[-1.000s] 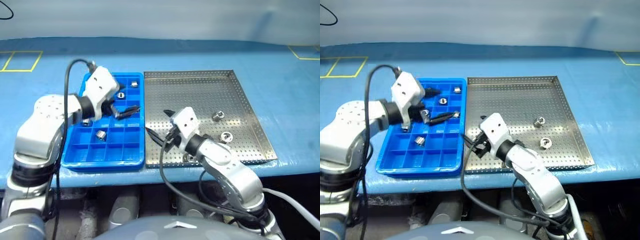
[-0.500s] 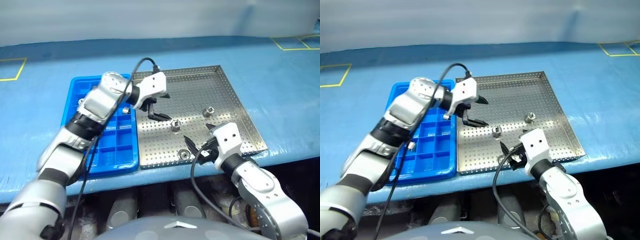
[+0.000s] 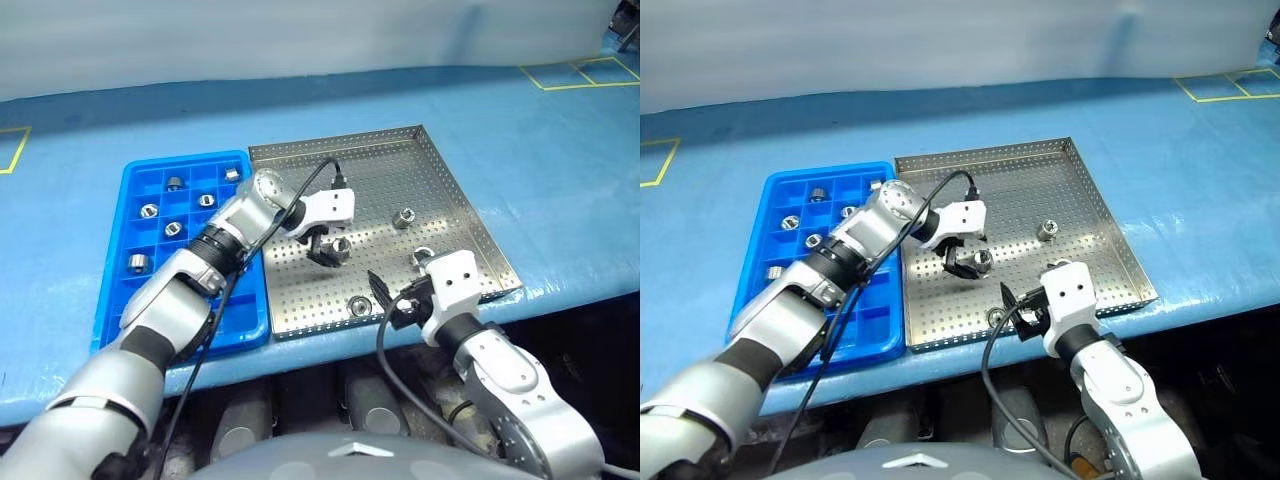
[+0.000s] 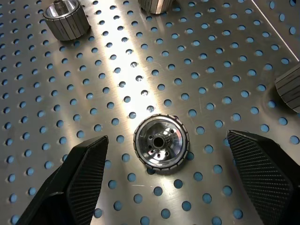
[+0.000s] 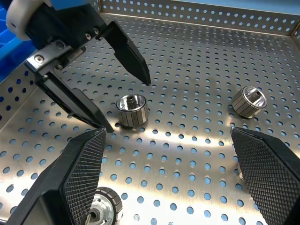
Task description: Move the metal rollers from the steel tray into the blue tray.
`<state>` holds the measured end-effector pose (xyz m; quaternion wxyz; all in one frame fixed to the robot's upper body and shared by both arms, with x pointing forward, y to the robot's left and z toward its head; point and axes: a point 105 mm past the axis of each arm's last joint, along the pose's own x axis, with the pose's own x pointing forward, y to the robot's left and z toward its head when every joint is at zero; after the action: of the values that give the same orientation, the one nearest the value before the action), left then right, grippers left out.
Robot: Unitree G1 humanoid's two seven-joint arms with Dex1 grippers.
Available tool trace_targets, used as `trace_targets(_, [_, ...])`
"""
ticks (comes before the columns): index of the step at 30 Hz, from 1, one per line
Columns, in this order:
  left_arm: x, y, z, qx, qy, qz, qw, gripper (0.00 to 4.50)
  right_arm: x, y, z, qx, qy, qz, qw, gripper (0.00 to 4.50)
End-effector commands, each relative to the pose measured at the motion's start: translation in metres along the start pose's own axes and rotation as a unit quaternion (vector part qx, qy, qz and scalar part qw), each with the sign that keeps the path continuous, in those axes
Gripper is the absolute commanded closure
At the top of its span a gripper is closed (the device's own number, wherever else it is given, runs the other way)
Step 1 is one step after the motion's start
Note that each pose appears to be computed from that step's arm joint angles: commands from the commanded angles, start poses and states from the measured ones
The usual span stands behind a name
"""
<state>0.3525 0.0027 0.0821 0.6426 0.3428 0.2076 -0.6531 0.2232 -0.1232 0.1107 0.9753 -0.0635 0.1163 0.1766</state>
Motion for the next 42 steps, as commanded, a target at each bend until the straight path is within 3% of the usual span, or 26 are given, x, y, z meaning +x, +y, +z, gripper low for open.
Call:
trace_targets(1, [0.000,0.007,0.006,0.013,-0.003,0.018,1.000,0.06,-0.002,0.000,0.015,-0.009,-0.035,-0.005,0.999,0.00])
trace_targets(4, [0.004,0.007,0.000,0.014,0.012,0.026,1.000,0.57,-0.001,0.000,0.017,-0.010,-0.038,-0.005,0.999,0.00])
trace_targets(11, [-0.005,0.013,0.002,0.001,-0.010,0.046,0.999,2.77,0.002,0.002,0.019,-0.009,-0.041,0.000,0.999,0.00])
trace_targets(15, [-0.028,0.023,0.020,-0.008,-0.064,0.084,0.994,2.76,0.006,0.006,0.021,-0.009,-0.045,0.015,0.999,0.00])
trace_targets(18, [-0.067,0.032,0.039,-0.017,-0.130,0.143,0.981,2.76,0.014,0.017,0.028,-0.009,-0.055,0.044,0.997,0.00])
trace_targets(22, [-0.112,0.025,0.042,-0.013,-0.155,0.197,0.968,2.76,0.028,0.038,0.040,-0.012,-0.076,0.101,0.992,0.00])
trace_targets(32, [-0.200,-0.037,-0.025,-0.066,-0.033,0.336,0.939,2.76,0.062,0.095,0.069,-0.053,-0.115,0.269,0.955,0.00])
trace_targets(42, [-0.208,-0.123,-0.074,-0.180,0.075,0.367,0.910,2.76,0.078,0.157,0.070,-0.075,-0.124,0.408,0.901,0.00])
